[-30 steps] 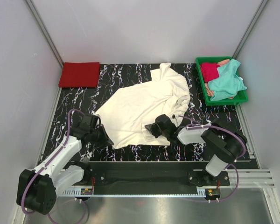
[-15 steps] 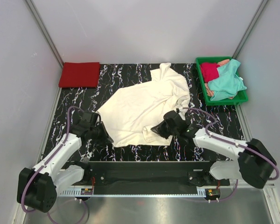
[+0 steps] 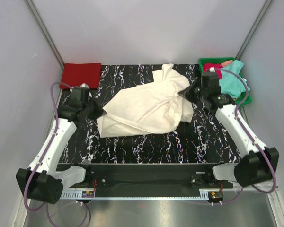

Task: Fold and stack the t-shirts
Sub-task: Flatten the tshirt out

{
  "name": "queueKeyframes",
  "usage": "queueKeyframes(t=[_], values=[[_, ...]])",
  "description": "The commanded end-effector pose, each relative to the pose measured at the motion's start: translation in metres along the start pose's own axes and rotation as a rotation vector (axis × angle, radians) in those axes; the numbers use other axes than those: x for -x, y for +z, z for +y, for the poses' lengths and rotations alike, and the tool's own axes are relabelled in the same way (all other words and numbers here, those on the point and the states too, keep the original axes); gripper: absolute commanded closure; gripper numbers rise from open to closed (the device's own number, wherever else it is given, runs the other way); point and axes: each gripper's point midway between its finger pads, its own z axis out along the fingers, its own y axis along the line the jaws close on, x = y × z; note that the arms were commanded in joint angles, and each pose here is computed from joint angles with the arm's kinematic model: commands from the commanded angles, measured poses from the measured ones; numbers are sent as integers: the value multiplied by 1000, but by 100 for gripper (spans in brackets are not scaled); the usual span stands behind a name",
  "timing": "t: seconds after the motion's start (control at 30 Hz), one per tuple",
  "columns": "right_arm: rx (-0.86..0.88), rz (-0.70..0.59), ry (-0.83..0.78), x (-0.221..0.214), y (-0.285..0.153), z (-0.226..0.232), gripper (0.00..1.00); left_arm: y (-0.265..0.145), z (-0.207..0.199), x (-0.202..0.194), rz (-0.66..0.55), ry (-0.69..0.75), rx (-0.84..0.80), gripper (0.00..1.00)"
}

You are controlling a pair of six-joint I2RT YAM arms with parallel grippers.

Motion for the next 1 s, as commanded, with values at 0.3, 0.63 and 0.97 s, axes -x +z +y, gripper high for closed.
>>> queueKeyframes(t=[0.3, 0.63, 0.97], values=[[566, -305, -194, 188, -43, 226, 100, -100, -103, 242, -452, -44, -351, 100], [884, -573, -359, 221, -165, 310, 100, -233, -159, 290, -720, 183, -557, 100], [954, -718, -456, 205, -256, 315, 100, -297, -166, 285, -875, 163, -588, 100]])
